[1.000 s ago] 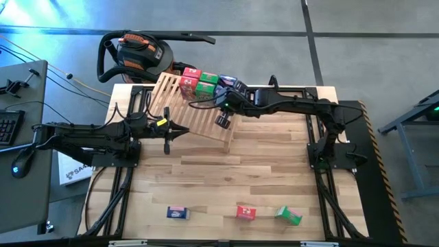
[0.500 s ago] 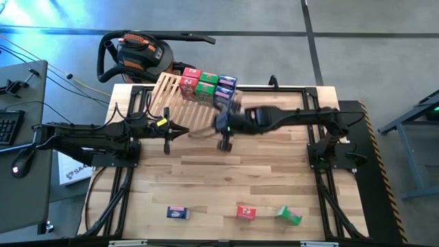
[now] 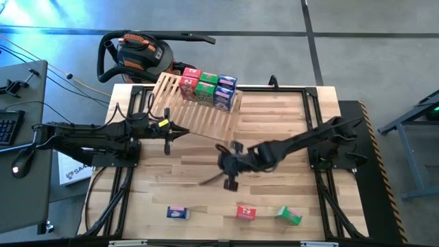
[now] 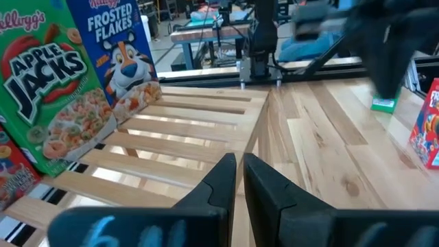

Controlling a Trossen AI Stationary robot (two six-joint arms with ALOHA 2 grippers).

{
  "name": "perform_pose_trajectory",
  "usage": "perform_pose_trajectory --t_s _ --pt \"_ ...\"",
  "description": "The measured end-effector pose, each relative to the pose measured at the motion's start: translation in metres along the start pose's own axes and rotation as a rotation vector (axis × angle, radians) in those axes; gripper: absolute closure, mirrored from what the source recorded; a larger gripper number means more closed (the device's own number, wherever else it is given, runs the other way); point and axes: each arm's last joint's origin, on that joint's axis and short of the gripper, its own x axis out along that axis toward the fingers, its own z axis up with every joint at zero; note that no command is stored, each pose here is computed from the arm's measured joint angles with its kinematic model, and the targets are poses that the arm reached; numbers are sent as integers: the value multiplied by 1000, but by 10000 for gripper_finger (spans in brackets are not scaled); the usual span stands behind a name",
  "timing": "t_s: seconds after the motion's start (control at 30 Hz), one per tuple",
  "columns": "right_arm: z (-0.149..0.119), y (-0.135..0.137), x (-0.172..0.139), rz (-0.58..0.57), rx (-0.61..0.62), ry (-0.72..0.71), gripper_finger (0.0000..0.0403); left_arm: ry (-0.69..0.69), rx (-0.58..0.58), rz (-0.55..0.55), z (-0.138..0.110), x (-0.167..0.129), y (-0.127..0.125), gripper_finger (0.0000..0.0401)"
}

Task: Stack cereal on shelf
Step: Put the green cereal box aligned with the other green cereal box on the shelf

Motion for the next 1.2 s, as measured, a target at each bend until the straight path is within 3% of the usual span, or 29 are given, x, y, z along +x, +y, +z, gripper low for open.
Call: perform_pose_trajectory --t_s 0.23,0.4,0.6,0.8,1.2 --pt "-27 47 -49 -31 173 240 305 3 1 4 0 1 0 380" --pt "-71 83 -82 -110 416 446 219 5 0 4 -1 1 0 380" --pt "-117 125 -117 -139 631 533 138 4 -4 5 0 1 0 380" --pt "-153 140 -130 -210 705 558 124 3 -8 7 0 1 0 380" --pt "-184 136 -114 -262 642 643 124 1 -8 8 0 1 0 380"
